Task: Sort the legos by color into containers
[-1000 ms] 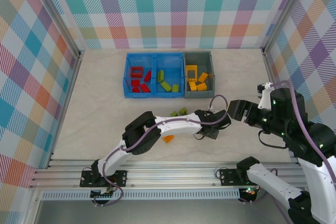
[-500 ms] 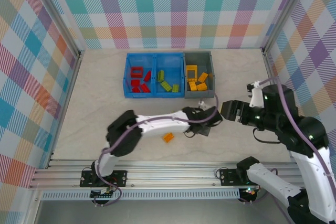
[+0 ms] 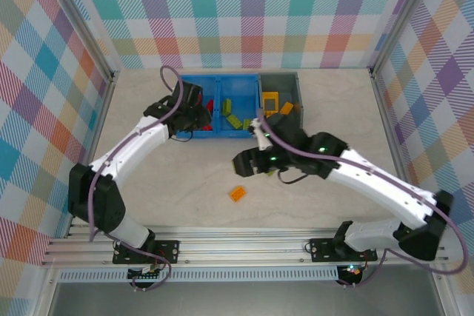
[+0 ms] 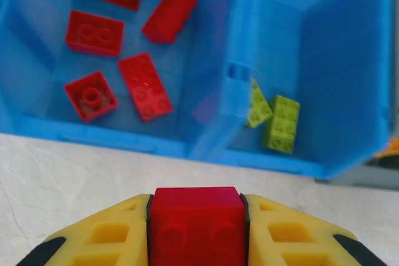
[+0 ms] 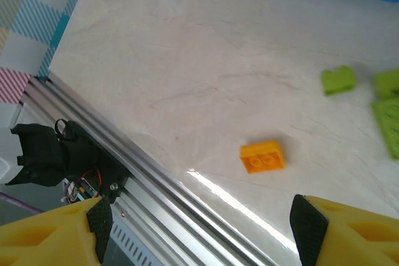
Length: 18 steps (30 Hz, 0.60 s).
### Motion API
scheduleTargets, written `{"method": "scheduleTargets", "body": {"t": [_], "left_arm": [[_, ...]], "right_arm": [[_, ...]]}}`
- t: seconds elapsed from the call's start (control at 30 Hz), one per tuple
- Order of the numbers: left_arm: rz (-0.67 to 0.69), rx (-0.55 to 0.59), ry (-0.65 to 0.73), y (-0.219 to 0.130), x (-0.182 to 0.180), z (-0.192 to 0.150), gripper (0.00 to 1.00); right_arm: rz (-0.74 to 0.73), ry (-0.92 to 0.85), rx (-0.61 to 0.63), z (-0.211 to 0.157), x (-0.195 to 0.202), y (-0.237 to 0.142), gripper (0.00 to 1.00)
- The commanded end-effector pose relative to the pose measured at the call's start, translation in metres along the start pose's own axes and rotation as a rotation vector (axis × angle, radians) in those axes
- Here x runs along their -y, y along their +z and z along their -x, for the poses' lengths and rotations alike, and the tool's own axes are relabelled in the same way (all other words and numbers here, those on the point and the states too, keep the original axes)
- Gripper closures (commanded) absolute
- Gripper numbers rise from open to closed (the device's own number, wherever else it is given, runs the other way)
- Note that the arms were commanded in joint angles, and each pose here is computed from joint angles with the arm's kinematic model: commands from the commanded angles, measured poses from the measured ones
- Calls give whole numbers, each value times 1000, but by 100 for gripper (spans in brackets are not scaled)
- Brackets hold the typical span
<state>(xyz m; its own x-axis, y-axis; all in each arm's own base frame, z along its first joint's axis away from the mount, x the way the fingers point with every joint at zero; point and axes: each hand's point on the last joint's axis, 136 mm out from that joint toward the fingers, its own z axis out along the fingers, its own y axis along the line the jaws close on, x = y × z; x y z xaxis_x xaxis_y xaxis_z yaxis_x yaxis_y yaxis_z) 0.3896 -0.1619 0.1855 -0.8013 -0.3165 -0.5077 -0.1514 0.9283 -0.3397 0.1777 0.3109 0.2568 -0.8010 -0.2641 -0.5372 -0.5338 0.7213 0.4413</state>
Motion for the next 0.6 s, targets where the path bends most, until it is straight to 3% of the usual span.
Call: {"method": "scheduleTargets", "body": {"t": [0.0,0.3,0.57], "left_arm": [[-69,-72,4,26,1,15,73],[-103,-150,-97,102,-12,55,73],[-93,-205,-138,132,-21,48,71]], "right_arm": [[52,-94,171,43,-43,5,23],[25,-93,149,41,-57,41,23],[7,-83,135,34,-50,45,23]]}}
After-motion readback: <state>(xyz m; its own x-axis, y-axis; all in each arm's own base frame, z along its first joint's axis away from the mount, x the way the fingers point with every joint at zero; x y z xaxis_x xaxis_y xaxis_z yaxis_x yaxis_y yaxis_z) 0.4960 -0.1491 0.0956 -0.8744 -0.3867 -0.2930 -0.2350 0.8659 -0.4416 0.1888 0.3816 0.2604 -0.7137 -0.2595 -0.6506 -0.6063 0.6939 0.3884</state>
